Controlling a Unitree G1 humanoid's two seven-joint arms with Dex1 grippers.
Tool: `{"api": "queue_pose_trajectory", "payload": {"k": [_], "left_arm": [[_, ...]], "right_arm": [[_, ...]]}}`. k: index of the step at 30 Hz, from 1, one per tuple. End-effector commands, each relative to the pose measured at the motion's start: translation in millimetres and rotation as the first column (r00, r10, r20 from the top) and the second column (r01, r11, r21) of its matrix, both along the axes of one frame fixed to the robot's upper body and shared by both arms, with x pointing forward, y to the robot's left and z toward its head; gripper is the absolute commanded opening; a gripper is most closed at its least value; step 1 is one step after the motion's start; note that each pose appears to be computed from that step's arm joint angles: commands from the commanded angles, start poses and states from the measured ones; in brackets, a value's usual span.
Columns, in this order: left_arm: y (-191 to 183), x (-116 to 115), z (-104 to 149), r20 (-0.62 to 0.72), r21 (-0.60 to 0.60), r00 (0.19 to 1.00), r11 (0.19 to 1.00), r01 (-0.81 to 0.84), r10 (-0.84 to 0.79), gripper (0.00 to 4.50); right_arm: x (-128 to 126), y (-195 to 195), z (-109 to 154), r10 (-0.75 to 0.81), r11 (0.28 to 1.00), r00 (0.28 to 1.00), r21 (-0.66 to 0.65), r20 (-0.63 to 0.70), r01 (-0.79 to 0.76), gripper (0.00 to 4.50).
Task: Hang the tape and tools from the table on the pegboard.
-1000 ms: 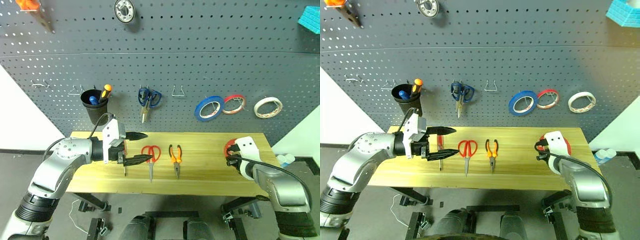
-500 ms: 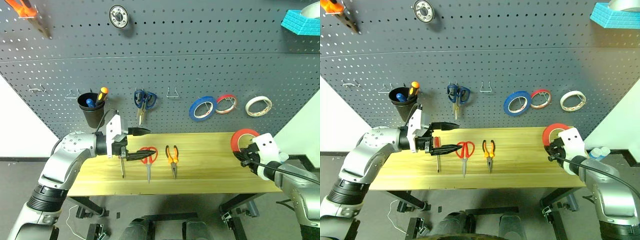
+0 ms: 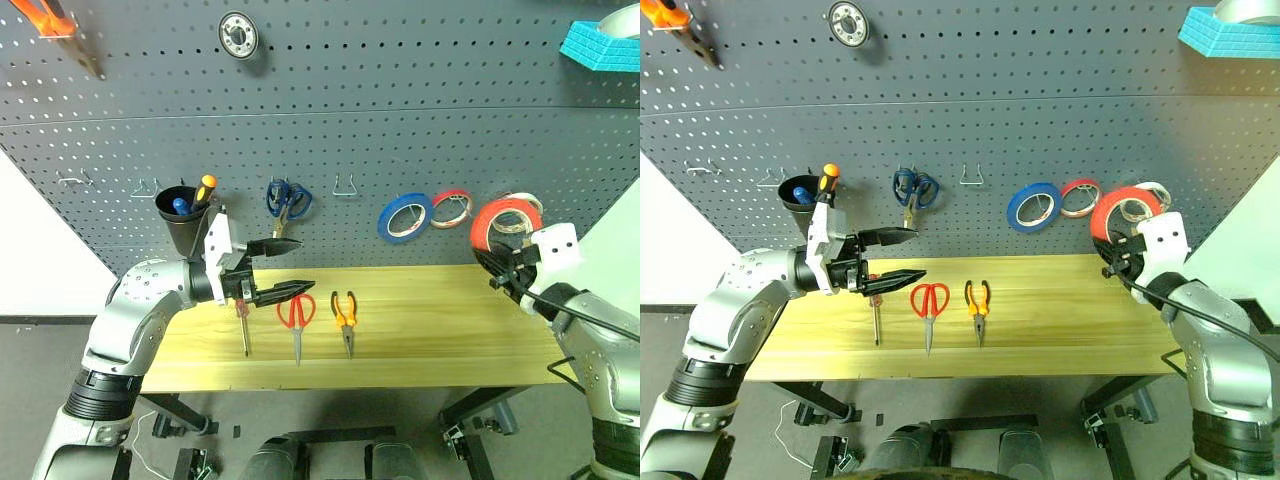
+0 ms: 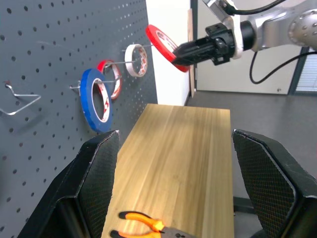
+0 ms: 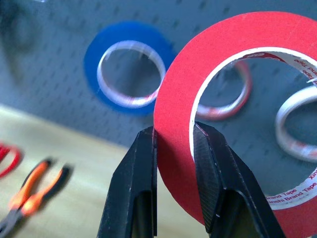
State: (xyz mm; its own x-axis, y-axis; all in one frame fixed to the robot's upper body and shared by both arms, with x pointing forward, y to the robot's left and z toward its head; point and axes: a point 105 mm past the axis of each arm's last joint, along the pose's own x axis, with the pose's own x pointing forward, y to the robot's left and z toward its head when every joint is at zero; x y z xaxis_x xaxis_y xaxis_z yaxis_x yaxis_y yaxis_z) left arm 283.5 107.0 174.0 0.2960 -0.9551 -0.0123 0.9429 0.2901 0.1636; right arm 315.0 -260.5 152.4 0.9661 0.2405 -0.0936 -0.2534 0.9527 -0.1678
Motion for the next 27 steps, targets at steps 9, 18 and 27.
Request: {"api": "queue_pose_trajectory", "payload": {"k": [9,18,27], "left_arm": [[3.0,-6.5,17.5,0.059,-0.016,0.998,1.0,-0.007,0.008,3.8],[7.1,-14.7,18.5,0.043,-0.002,0.999,1.0,-0.02,0.02,3.8],[9.7,-20.0,21.5,0.033,0.006,0.999,0.999,-0.031,0.031,3.8]], "right_arm": [[31.3,12.5,7.2,0.003,1.0,0.997,0.018,0.083,-0.004,0.68],[47.0,19.5,-6.0,0.017,0.999,0.998,0.04,0.061,-0.019,0.68],[63.4,15.3,-20.2,0.0,0.998,0.999,0.056,0.04,-0.002,0.68]]}}
